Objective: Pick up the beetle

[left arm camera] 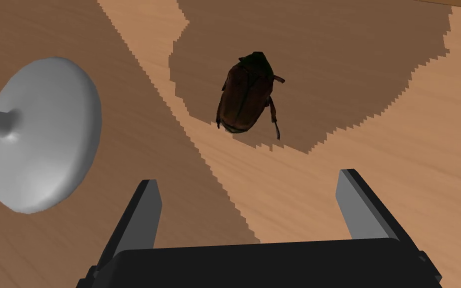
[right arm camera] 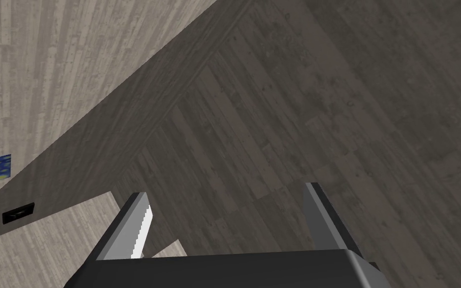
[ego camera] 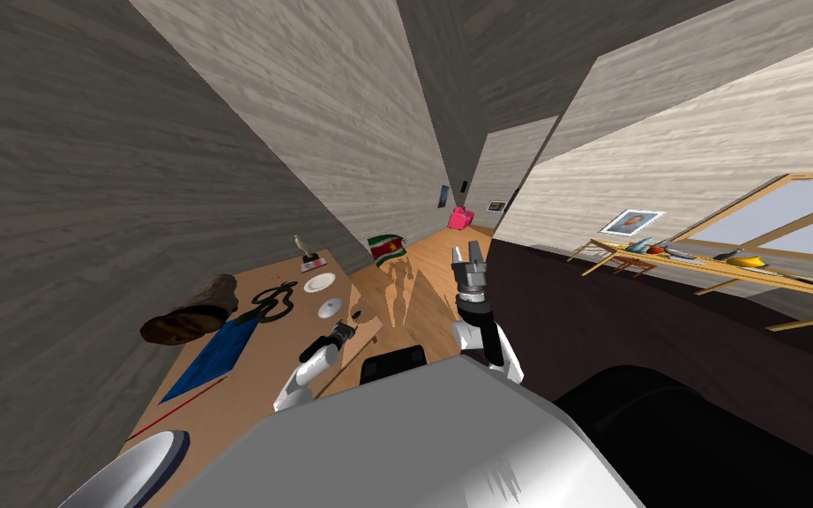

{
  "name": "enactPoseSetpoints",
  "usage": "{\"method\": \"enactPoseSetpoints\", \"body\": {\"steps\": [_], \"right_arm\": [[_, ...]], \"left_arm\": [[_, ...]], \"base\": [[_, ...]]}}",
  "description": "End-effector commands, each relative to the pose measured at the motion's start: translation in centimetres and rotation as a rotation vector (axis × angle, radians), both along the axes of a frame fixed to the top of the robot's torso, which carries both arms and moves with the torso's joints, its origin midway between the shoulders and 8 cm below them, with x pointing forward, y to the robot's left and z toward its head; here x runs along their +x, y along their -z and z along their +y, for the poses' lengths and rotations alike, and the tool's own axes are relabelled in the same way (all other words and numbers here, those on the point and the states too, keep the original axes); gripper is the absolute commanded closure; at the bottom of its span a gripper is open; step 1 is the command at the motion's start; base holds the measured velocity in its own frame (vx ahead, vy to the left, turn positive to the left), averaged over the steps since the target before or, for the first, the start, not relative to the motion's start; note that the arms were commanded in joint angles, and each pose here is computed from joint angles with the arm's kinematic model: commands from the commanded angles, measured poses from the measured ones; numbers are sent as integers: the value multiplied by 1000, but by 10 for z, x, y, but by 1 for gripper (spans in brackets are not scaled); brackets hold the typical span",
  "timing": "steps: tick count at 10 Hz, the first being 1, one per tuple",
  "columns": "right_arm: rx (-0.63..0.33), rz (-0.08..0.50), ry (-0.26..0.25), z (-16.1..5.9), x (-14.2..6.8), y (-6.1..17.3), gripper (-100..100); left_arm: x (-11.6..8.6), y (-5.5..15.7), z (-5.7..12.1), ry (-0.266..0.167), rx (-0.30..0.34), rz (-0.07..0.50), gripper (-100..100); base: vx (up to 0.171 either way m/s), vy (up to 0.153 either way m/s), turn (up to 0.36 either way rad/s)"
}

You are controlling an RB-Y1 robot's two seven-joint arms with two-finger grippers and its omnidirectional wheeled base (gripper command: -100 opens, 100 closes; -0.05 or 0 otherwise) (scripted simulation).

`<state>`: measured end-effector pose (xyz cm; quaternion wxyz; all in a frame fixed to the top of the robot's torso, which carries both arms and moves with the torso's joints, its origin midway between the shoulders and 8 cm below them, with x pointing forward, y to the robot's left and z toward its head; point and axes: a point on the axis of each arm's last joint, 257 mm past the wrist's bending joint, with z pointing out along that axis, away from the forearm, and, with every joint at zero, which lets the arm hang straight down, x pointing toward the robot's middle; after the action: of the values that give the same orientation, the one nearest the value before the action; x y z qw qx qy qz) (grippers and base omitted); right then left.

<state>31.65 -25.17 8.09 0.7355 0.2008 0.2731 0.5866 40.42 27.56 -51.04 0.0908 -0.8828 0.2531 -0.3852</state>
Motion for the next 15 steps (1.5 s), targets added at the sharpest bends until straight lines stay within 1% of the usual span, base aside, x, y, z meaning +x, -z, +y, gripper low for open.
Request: {"method": "enactPoseSetpoints", "body": {"steps": [1,4,5,6,7,10,11,12,15], "right_arm": [[0,0,0,0,0,0,0],[0,0,0,0,0,0,0],[0,0,0,0,0,0,0],[0,0,0,0,0,0,0],[0,0,0,0,0,0,0],[0,0,0,0,0,0,0],[0,0,0,0,0,0,0],[0,0,0,0,0,0,0],[0,0,0,0,0,0,0]], "left_arm": [[2,6,-6,-16,-34,13,-100],[6,12,-18,-39,-84,27,-100],[5,11,-15,-33,-71,24,-100],[5,11,-16,-35,-74,24,0],[2,17,-23,-38,-74,23,-100],[-2,26,-34,-41,-74,22,-100],[-1,25,-32,-40,-75,24,-100],[-1,25,-32,-41,-74,22,100],[-1,25,-32,-40,-73,21,100]], "base": [[82,21,18],[73,8,12],[41,4,1],[7,1,0],[38,20,-18],[68,52,-17],[24,18,-5],[0,0,0],[0,0,0]]}}
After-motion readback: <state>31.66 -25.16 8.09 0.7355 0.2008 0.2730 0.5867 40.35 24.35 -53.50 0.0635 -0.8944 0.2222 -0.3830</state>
